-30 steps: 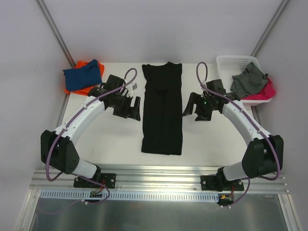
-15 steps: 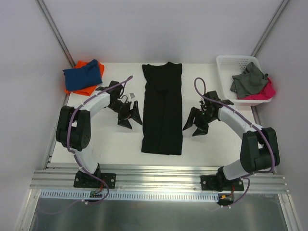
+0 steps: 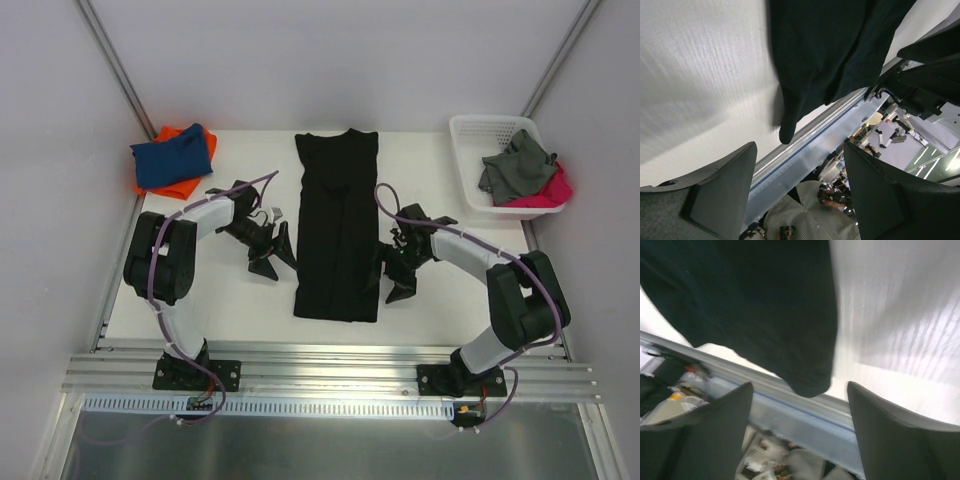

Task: Fold and stack the t-shirts
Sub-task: Fold the tshirt

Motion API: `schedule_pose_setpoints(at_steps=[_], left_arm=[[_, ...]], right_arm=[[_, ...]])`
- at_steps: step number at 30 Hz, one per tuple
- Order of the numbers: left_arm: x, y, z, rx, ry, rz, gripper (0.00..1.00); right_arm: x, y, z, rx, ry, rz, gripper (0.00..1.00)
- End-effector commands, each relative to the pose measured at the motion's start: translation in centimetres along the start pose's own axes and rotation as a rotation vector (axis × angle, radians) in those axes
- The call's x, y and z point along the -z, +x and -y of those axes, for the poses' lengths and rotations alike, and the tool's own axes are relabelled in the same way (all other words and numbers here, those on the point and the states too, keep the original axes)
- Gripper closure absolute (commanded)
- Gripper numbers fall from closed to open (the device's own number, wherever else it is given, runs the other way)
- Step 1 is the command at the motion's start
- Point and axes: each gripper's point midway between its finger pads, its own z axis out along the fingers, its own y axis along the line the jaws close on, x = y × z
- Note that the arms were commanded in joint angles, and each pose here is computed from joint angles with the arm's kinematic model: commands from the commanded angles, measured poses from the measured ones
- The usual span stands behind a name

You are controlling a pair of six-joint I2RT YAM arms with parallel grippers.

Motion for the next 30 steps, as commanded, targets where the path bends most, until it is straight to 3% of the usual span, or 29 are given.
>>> schedule_pose_setpoints(at_steps=[1,2,3,12,22,30], left_arm=[[0.0,1.0,0.7,-0.030,-0.003,0.000,0.29],[0.0,0.8,0.5,-0.050,-0.024,0.021,0.27],[0.2,1.3,0.6,-0.071,-0.033,0.045,0.26],[-0.7,3.4,-1.2,-0.237,-0.184,0.224,0.32],[-2.0,5.0,-2.5,-0.249,-0.181,0.216,0.34],[-2.9,5.2,-2.1,-0.263,-0.170,0.182,0.34]], right_arm=[[1.1,0.0,-0.4,0.087,0.052,0.053,0.16],[1.1,-0.1,-0.3,0.151,0.069,0.068,0.05],[1.4,-0.4,-0.4,0.181,0.078,0.102,0.03],[1.8,-2.0,4.6,0.249,0.304,0.300,0.01],[0.2,0.7,5.0,0.194,0.145,0.307,0.32],[-0.2,0.9,3.6,0.170,0.079,0.277,0.35]])
